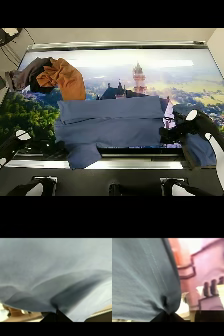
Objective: Fold the shirts.
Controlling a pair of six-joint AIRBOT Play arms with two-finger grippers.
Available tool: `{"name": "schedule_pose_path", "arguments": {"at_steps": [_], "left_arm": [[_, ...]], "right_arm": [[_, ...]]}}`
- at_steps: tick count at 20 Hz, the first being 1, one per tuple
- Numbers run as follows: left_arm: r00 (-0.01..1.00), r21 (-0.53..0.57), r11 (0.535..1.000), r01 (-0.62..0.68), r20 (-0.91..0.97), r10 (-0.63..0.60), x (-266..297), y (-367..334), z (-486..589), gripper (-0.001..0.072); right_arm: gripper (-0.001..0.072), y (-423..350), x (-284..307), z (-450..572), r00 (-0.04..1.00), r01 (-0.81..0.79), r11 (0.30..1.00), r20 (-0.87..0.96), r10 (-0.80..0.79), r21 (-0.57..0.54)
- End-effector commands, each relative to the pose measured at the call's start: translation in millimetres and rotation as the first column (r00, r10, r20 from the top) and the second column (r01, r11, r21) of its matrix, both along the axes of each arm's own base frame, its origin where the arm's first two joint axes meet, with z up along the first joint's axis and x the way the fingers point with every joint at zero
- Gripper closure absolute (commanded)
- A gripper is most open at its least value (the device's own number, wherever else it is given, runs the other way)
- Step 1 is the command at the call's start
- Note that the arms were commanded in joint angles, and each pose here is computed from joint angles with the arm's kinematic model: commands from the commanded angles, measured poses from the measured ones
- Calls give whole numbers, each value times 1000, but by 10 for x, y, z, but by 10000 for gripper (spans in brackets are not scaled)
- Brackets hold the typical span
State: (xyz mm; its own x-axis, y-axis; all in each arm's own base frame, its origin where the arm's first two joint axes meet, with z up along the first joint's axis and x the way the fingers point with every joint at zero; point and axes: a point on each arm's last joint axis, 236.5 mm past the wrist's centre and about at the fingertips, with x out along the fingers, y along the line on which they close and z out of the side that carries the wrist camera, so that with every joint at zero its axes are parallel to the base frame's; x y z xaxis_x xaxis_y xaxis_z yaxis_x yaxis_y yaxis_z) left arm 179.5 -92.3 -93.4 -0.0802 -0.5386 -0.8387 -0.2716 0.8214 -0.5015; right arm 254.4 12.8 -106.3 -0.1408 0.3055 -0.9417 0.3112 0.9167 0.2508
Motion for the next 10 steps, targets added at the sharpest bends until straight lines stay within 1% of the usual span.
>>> {"name": "schedule_pose_path", "arguments": {"at_steps": [1,4,6,8,10], "left_arm": [[994,45,999,23,105,-28,240,104,179,686],[956,101,995,23,288,-51,697,225,718,688],[922,115,993,-38,387,-10,1061,288,1059,689],[884,128,987,-94,467,23,1444,398,1287,689],[884,128,986,-105,467,33,1739,483,1310,689]], "right_arm": [[670,8,114,72,999,-16,1000,37,15,8],[671,-30,495,449,984,-15,1000,178,16,-5],[672,42,830,748,960,-8,1000,280,1,24],[672,21,1161,934,929,-27,999,370,33,-21],[671,-53,1441,971,911,-54,994,404,88,-93]]}}
